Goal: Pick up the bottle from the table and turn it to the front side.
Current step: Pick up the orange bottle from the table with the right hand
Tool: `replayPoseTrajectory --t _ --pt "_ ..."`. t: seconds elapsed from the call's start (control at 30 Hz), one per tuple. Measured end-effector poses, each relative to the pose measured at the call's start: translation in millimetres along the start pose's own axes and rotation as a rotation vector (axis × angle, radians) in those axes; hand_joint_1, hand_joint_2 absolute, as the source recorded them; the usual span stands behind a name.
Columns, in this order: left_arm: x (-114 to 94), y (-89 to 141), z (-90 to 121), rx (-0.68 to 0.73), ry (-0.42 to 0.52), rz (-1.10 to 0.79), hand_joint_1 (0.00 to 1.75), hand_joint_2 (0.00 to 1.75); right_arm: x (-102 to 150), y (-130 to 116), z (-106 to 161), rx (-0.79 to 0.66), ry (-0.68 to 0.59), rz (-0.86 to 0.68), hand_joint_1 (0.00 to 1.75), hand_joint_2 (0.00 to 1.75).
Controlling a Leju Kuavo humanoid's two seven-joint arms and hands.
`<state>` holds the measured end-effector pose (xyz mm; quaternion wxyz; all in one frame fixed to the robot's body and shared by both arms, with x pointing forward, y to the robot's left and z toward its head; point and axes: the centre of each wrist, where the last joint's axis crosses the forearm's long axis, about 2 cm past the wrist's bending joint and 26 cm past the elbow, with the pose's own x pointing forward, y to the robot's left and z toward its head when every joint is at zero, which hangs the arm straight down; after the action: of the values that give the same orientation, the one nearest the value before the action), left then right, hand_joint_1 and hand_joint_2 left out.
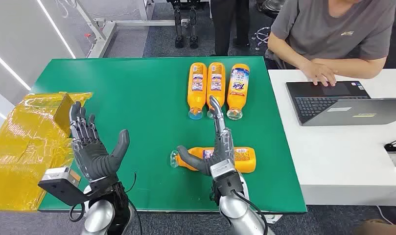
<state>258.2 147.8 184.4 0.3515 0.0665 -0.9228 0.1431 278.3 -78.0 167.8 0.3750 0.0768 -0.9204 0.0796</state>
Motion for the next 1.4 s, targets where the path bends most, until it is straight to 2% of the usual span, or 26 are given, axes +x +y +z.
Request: replayPoseTrajectory --t 0.13,0.33,0.6,0.9,1.1,1.4 --pt "0 0 0 -0.006 0.001 0.004 0.0 1.75 -1 -1 -3 0.046 0.015 0.034 0.0 1.75" --pt "-1 -1 0 -0.039 -0.002 0.022 0.0 1.75 -3 -10 -20 0.253 0.035 0.223 0.0 1.75" --pt "-2 -6 1 -0.094 -0.005 0.049 0.0 1.75 -14 -26 -41 0.634 0.14 0.494 0.0 1.75" --pt "-3 -3 4 -0.088 0.012 0.049 0.0 1.75 -46 -54 -93 1.062 0.25 0.754 0.0 1.75" --pt "-3 -1 9 -0.088 0.031 0.052 0.0 1.75 -60 -77 -113 1.182 0.35 0.843 0.0 1.75" --pt "-8 -9 0 -0.094 0.062 0.155 0.0 1.75 -73 -106 -116 1.314 0.515 0.894 0.0 1.75"
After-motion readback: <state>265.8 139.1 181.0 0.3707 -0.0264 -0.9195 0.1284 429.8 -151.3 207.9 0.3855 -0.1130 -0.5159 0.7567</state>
